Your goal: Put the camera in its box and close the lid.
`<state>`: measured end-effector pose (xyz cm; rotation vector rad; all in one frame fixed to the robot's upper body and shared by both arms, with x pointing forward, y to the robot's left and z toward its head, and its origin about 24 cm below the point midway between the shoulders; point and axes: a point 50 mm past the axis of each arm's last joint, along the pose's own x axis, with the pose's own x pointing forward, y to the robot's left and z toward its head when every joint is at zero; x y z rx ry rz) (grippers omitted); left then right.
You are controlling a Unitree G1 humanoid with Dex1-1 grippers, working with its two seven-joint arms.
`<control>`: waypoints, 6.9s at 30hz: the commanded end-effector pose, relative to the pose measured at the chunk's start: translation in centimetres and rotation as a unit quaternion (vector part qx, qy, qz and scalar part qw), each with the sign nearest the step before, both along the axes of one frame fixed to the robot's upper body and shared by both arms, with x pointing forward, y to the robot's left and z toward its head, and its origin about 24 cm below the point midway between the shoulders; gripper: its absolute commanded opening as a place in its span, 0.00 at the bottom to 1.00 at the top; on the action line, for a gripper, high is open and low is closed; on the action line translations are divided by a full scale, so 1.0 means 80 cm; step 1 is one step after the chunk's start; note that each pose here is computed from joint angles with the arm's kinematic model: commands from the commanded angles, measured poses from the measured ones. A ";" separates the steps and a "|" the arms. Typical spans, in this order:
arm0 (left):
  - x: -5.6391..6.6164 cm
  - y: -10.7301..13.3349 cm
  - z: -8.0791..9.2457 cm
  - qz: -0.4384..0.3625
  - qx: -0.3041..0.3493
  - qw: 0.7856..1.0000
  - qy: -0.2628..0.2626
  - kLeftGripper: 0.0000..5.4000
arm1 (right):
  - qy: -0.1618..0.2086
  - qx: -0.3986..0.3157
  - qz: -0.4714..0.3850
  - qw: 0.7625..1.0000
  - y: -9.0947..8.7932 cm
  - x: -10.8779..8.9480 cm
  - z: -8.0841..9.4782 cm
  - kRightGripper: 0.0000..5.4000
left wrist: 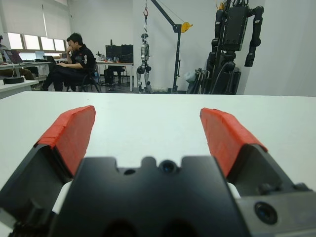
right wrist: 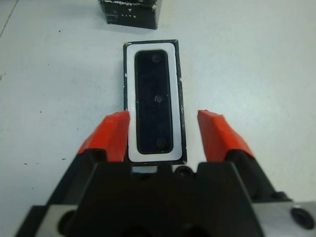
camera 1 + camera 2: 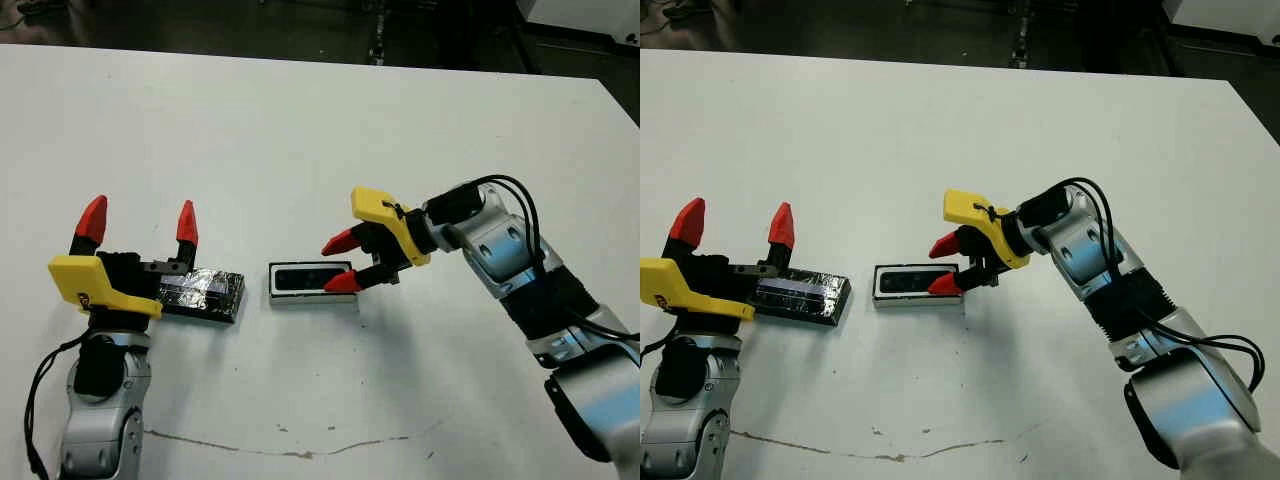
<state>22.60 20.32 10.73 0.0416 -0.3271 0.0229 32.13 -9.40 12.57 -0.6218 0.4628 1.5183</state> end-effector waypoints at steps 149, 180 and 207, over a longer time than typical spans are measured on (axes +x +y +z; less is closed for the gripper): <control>0.099 0.052 0.042 -0.617 0.388 0.572 0.376 1.00 | -0.171 0.349 -0.581 0.715 -0.130 -0.130 -0.054 0.00; 0.099 0.065 0.019 -0.586 0.351 0.592 0.429 0.85 | -0.167 0.352 -0.575 0.719 -0.129 -0.131 -0.055 0.00; 0.102 0.070 0.035 -0.555 0.275 0.678 0.395 0.59 | -0.161 0.348 -0.579 0.719 -0.129 -0.130 -0.054 0.00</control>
